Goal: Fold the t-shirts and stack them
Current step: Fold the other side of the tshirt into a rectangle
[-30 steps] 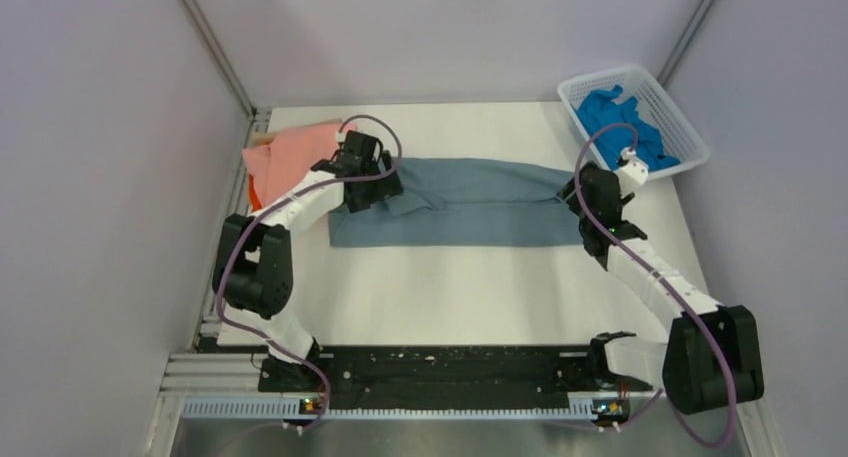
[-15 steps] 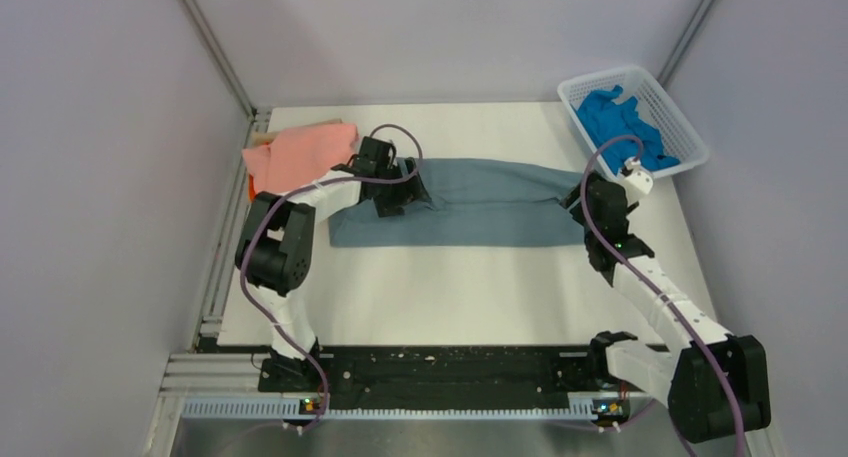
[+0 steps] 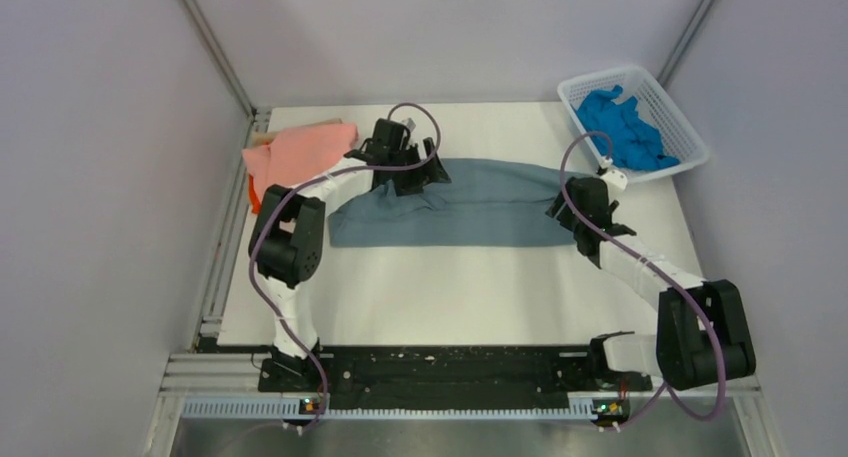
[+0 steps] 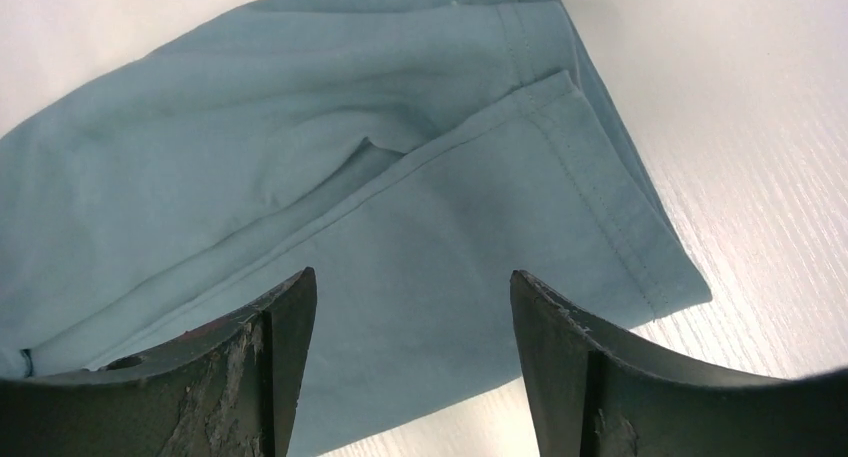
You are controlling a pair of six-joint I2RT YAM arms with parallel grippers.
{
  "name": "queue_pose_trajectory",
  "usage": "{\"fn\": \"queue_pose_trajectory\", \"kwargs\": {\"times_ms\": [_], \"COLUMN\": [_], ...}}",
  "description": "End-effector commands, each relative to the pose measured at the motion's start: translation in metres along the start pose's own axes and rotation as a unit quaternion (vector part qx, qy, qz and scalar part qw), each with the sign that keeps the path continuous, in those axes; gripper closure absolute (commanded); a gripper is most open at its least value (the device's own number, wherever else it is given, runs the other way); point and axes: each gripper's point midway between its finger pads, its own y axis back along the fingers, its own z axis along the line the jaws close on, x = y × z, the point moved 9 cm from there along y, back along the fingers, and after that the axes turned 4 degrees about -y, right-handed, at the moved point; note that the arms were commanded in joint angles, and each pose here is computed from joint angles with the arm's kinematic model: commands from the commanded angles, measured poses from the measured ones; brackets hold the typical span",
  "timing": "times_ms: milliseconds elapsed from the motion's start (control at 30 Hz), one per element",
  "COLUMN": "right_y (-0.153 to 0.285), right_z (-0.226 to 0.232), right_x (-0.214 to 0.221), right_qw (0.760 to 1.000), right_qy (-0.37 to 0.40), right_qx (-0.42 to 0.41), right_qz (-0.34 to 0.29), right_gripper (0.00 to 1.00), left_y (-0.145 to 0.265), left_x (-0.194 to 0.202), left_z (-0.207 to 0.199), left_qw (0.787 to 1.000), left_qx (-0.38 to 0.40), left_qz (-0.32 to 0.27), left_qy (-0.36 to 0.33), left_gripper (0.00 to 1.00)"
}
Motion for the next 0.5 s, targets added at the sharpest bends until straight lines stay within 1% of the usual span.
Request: {"fn": "queue_pose_trajectory", "kwargs": {"times_ms": [0, 33, 133, 267, 367, 467], "right_y": [-0.001, 0.000, 0.008, 0.030, 0.046, 0.057], "right_z": [0.016, 0.016, 0.016, 0.015, 0.013, 0.012], "right_x": [-0.022, -0.022, -0.028, -0.038, -0.043, -0.044], "right_qw": [0.999, 0.999, 0.999, 0.996, 0.993, 0.988], "right_qy": [-0.002, 0.000, 0.006, -0.001, -0.010, -0.020], "right_qx": [-0.027, -0.030, -0.036, -0.063, -0.087, -0.119], "right_qz": [-0.019, -0.019, -0.030, -0.060, -0.083, -0.100], "right_gripper": [0.30, 0.30, 0.29, 0.28, 0.28, 0.27], "left_y": [0.046, 0.058, 0.098, 0.150, 0.175, 0.185], "left_x": [0.008, 0.011, 0.028, 0.057, 0.082, 0.105], "left_z": [-0.006, -0.005, -0.009, -0.009, -0.001, 0.006], "left_qw": [0.998, 0.996, 0.994, 0.985, 0.982, 0.981], "left_qx": [-0.033, -0.047, -0.051, -0.043, -0.047, -0.027], "left_qz": [-0.050, -0.063, -0.091, -0.157, -0.180, -0.189], "left_qy": [-0.031, -0.034, -0.043, -0.049, -0.043, -0.036], "left_gripper": [0.06, 0.02, 0.01, 0.01, 0.01, 0.01]}}
